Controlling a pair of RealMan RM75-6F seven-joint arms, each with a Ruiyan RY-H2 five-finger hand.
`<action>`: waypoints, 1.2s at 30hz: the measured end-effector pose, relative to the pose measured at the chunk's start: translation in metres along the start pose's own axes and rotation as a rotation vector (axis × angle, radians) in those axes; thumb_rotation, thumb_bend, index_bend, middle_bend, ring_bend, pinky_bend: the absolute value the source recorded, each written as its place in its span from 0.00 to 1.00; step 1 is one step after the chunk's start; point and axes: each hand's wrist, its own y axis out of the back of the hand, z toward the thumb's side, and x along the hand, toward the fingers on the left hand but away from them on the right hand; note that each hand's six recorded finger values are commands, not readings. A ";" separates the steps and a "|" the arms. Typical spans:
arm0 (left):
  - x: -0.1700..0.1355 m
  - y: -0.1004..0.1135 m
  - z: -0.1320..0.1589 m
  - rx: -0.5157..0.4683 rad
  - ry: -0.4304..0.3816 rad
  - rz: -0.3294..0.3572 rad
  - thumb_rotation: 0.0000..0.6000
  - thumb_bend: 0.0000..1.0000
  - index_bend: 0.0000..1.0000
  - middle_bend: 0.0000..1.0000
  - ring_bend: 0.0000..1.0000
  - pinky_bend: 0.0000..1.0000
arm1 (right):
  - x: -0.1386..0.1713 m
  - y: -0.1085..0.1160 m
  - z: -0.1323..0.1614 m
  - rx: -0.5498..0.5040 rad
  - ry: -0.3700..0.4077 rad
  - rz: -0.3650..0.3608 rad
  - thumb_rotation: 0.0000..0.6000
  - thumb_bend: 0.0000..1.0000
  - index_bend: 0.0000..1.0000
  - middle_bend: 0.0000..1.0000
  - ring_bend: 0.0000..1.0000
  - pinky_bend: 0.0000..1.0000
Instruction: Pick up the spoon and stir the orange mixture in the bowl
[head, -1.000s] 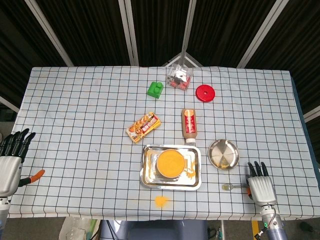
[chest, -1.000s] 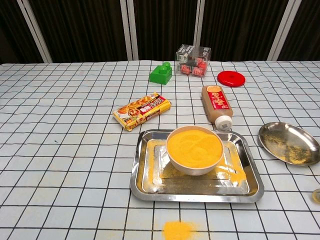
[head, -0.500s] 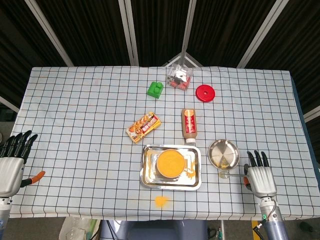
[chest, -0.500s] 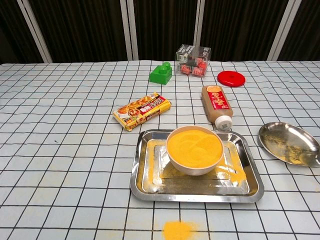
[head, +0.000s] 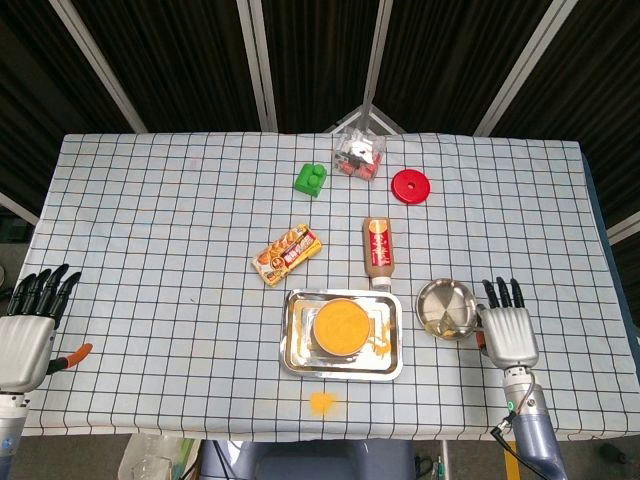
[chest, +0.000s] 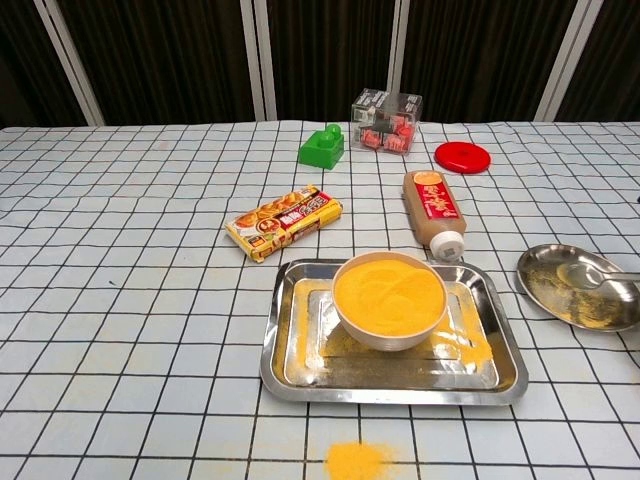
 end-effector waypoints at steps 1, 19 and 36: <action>0.000 0.000 0.000 -0.002 0.001 0.001 1.00 0.00 0.00 0.00 0.00 0.00 | -0.002 0.001 0.003 -0.003 0.000 0.003 1.00 0.45 0.62 0.14 0.00 0.00; 0.004 -0.002 -0.010 -0.028 0.025 -0.021 1.00 0.00 0.00 0.00 0.00 0.00 | -0.009 0.036 0.107 0.076 0.140 -0.014 1.00 0.45 0.63 0.14 0.00 0.00; 0.004 -0.003 -0.013 -0.051 0.027 -0.035 1.00 0.00 0.00 0.00 0.00 0.00 | -0.027 0.049 0.162 0.148 0.094 -0.034 1.00 0.45 0.63 0.14 0.00 0.00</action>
